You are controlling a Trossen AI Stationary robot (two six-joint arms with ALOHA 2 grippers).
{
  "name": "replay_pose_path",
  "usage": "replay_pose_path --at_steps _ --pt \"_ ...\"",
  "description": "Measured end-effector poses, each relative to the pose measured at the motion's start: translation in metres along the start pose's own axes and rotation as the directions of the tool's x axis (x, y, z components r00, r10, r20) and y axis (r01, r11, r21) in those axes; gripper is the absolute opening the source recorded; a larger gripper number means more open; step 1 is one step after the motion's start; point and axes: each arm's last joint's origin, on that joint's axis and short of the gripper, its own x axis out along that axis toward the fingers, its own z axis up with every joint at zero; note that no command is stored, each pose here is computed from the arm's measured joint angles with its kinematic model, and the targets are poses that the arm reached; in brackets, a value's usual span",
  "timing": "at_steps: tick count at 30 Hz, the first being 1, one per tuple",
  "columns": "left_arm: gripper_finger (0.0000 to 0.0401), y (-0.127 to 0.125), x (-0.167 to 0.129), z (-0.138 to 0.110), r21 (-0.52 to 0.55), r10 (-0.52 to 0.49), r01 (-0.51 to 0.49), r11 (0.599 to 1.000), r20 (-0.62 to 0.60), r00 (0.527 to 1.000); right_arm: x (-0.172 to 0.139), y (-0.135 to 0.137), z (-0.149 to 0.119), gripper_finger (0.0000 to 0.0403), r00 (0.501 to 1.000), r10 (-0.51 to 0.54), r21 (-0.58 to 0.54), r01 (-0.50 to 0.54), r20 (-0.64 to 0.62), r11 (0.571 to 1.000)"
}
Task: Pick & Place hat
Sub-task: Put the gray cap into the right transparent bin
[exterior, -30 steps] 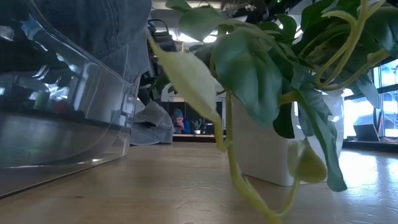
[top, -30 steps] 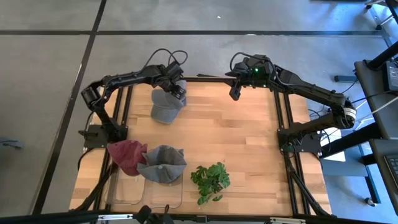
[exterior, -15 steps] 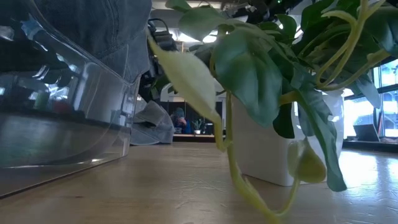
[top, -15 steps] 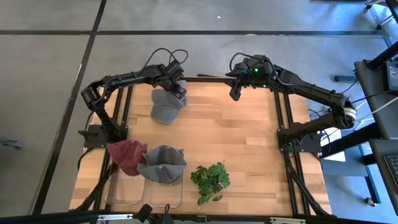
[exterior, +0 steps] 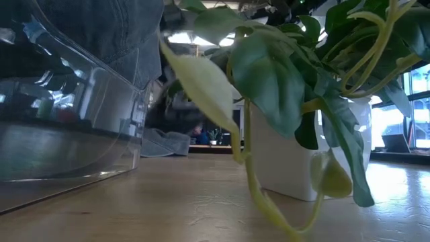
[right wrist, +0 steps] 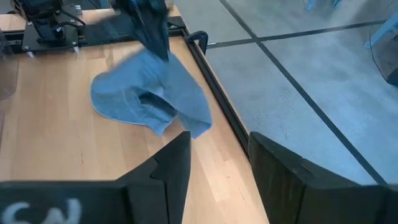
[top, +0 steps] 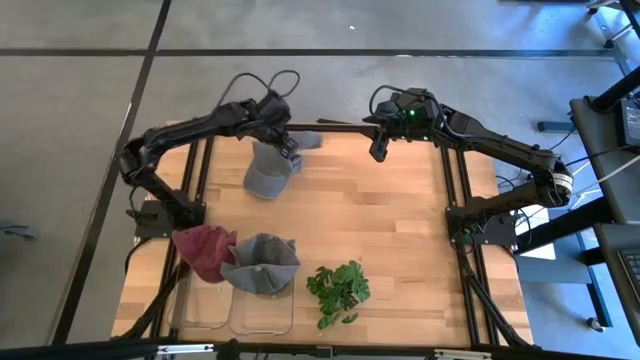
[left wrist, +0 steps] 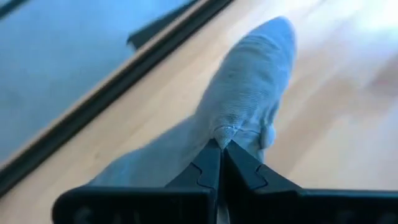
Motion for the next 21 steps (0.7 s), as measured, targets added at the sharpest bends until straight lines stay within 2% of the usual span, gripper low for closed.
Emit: replay_pose_path --at_steps 3,6,9,12,14,16,18,21 --pt "0.0004 -0.008 -0.034 0.0 0.049 -0.081 0.078 0.996 0.075 0.994 0.0 0.0 0.0 0.0162 1.0 0.0 0.005 0.0 0.001 1.0" --pt "0.0004 -0.016 -0.066 -0.006 0.144 -0.221 0.203 0.969 0.121 0.968 0.0 0.0 0.0 0.0162 1.0 0.001 0.033 -0.001 0.001 0.999" --pt "0.0004 -0.026 -0.091 -0.016 0.263 -0.367 0.327 0.908 0.118 0.923 0.0 0.0 0.0 0.0162 1.0 0.015 0.083 -0.015 0.004 0.996" --pt "0.0004 -0.038 -0.111 -0.028 0.385 -0.473 0.409 0.827 0.085 0.877 0.0 0.002 0.0 0.0162 0.997 0.075 0.147 -0.076 0.013 0.986" --pt "0.0004 -0.046 -0.121 -0.037 0.477 -0.523 0.438 0.762 0.055 0.851 0.0 0.004 0.001 0.0162 0.989 0.146 0.193 -0.148 0.026 0.97" --pt "0.0004 -0.056 -0.128 -0.044 0.58 -0.564 0.447 0.681 0.027 0.825 -0.001 0.007 0.001 0.0162 0.973 0.226 0.237 -0.229 0.038 0.944" --pt "0.0004 -0.066 -0.134 -0.05 0.694 -0.605 0.436 0.572 -0.002 0.796 -0.002 0.009 0.002 0.0162 0.947 0.316 0.3 -0.317 0.054 0.9" --pt "0.0004 -0.08 -0.14 -0.057 0.854 -0.641 0.348 0.387 -0.022 0.767 -0.003 0.013 0.002 0.0162 0.887 0.455 0.373 -0.448 0.076 0.812"
